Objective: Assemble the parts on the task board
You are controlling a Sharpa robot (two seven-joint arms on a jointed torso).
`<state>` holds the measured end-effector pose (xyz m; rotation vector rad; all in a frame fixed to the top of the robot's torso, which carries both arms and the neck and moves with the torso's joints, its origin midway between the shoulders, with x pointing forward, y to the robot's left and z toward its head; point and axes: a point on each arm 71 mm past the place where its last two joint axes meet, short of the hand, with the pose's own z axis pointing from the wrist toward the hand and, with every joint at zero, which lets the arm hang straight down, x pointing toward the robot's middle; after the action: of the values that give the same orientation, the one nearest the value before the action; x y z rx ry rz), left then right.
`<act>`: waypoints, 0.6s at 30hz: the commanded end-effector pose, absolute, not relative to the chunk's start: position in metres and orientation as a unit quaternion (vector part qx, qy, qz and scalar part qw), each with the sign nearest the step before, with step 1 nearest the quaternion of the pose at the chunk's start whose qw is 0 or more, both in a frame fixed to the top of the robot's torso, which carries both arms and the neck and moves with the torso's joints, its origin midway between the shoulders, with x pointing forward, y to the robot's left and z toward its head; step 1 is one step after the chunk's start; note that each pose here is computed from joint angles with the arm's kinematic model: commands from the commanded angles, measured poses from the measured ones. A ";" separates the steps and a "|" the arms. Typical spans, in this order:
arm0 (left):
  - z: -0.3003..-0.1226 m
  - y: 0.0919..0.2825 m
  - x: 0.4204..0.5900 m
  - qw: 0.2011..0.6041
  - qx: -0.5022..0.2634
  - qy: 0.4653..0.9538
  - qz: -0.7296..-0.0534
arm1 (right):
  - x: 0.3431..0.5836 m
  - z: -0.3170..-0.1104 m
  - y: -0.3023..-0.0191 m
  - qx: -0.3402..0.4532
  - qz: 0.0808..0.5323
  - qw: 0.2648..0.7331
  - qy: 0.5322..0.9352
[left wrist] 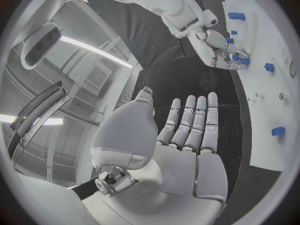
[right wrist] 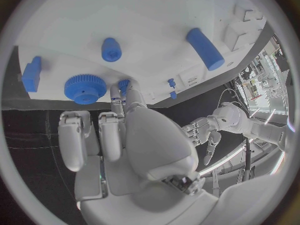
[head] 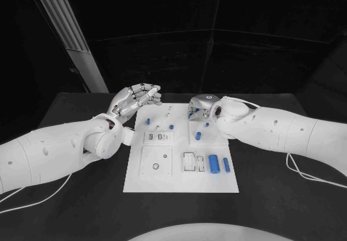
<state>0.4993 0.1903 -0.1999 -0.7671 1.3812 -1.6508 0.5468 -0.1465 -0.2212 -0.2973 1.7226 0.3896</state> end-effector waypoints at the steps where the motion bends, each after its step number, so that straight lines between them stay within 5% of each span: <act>1: -0.191 0.190 0.497 0.426 -0.277 0.513 -0.692 | 0.546 -0.223 -0.146 -0.135 0.170 0.621 0.753; 18: -0.192 0.190 0.498 0.425 -0.278 0.514 -0.691 | 0.536 -0.205 -0.145 -0.131 0.235 0.689 0.673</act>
<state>0.5000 0.1912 -0.2001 -0.7668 1.3826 -1.6525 0.5379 -0.1485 -0.2149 -0.2918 1.6178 0.4693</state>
